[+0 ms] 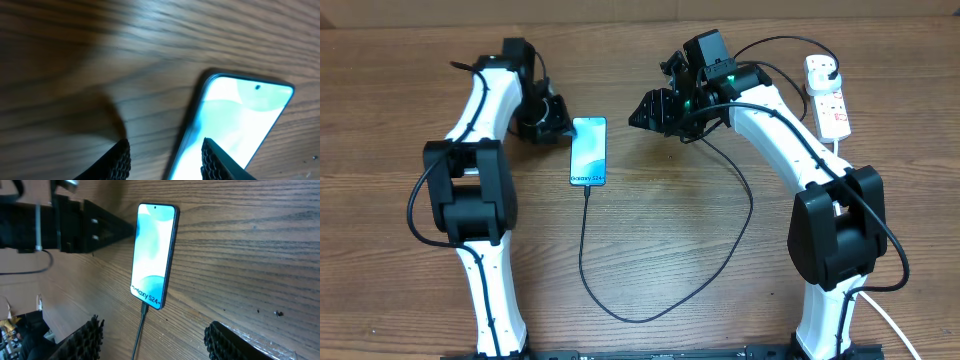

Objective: Plug charger to phone and switch on socket
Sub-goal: 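Move the right gripper to the white power strip's switch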

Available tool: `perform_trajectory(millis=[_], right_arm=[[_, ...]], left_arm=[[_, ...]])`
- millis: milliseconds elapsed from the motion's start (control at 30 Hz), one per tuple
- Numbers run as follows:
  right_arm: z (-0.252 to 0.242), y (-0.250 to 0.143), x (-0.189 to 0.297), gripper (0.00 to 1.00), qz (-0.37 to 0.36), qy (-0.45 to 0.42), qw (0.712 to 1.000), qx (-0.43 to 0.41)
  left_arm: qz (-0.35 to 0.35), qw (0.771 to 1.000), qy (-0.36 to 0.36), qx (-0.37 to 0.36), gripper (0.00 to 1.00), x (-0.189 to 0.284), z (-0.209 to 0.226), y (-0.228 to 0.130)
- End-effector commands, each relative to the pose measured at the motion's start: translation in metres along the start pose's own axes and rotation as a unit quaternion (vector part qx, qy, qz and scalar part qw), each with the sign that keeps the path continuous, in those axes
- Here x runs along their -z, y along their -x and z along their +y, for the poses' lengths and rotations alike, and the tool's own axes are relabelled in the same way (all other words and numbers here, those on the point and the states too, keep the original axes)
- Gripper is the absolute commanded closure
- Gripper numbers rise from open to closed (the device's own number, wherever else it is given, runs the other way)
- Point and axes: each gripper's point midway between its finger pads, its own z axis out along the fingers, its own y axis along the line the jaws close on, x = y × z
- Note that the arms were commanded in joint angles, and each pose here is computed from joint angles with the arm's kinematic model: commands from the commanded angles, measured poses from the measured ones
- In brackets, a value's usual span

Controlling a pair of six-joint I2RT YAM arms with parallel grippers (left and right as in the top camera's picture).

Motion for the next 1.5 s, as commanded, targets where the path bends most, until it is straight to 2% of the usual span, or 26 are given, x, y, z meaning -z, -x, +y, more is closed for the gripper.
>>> perform_trajectory(millis=[0,133,267,500,700,967,1133,1300,1333,1367,1400,1467], right_arm=[[-0.003,0.003,0.000,0.35,-0.003,-0.004,1.000,0.002],[-0.001,0.005,0.003,0.40,-0.007,-0.002,1.000,0.017],[0.005,0.015,0.027,0.42,-0.028,0.000,0.999,0.027],[-0.011,0.042,0.113,0.42,-0.110,-0.009,0.994,0.007],[-0.067,0.054,0.182,0.41,-0.169,-0.047,0.983,-0.057],[-0.168,0.050,0.242,0.37,-0.217,-0.174,0.950,-0.144],[-0.216,0.044,0.276,0.34,-0.245,-0.259,0.916,-0.183],[-0.246,0.044,0.290,0.31,-0.260,-0.287,0.899,-0.203],[-0.250,0.044,0.292,0.31,-0.262,-0.288,0.898,-0.206],[-0.255,0.044,0.292,0.30,-0.263,-0.289,0.896,-0.210],[-0.260,0.045,0.293,0.30,-0.266,-0.289,0.895,-0.213],[-0.270,0.047,0.293,0.28,-0.268,-0.293,0.891,-0.219]], left_arm=[[-0.052,0.999,0.013,0.006,0.59,0.036,0.005,0.027],[-0.096,0.995,0.008,-0.002,0.59,0.080,-0.005,0.038],[-0.138,0.990,0.020,-0.011,0.60,0.122,-0.012,0.041],[-0.212,0.977,0.013,-0.028,0.61,0.194,-0.028,0.031],[-0.263,0.964,-0.004,-0.043,0.60,0.247,-0.043,0.014],[-0.285,0.957,-0.008,-0.054,0.60,0.280,-0.049,-0.009],[-0.262,0.963,-0.005,-0.068,0.61,0.275,-0.049,-0.020],[-0.253,0.962,0.004,-0.107,0.58,0.271,-0.052,-0.025],[-0.253,0.962,0.004,-0.108,0.55,0.271,-0.053,-0.025],[-0.253,0.962,0.004,-0.108,0.43,0.271,-0.053,-0.025],[-0.253,0.962,0.004,-0.108,0.00,0.271,-0.053,-0.025],[-0.252,0.962,0.005,-0.107,0.00,0.271,-0.052,-0.025]])
